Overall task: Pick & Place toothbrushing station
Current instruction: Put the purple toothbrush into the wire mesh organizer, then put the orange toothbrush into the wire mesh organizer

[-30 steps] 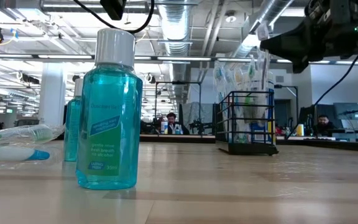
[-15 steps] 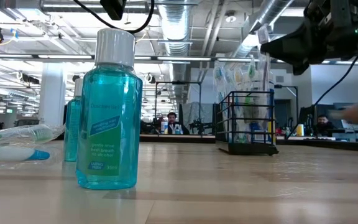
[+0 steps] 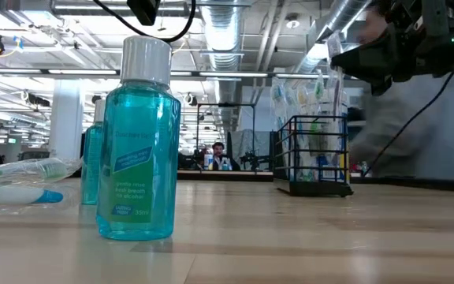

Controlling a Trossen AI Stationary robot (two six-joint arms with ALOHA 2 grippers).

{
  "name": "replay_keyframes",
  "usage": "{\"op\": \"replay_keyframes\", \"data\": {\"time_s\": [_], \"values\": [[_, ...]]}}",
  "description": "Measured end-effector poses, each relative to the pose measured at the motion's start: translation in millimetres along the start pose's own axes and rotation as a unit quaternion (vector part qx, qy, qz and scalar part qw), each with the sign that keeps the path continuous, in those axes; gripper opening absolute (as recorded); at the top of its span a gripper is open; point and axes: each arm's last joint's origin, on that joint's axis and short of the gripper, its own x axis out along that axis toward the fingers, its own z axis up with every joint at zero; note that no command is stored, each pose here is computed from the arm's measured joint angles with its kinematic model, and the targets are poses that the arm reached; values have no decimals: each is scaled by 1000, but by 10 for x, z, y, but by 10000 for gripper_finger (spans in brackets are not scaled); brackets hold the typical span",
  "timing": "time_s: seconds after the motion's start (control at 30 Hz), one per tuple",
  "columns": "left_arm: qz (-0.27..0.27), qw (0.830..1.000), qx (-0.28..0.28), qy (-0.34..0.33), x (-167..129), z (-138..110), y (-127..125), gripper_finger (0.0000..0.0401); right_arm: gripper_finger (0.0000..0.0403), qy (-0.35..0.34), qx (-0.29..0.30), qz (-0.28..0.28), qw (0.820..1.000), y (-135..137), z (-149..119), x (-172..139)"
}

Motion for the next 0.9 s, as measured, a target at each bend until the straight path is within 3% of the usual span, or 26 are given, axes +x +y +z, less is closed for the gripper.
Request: {"op": "replay_keyframes", "data": {"time_s": [0.53,0.9], "values": [[0,1000,0,0,0,0,0,91,155,-21,-4,12,1000,9,49,-3],[-8,999,-31,3,-10,-7,-29,91,162,-61,-22,14,998,41,174,9]]}}
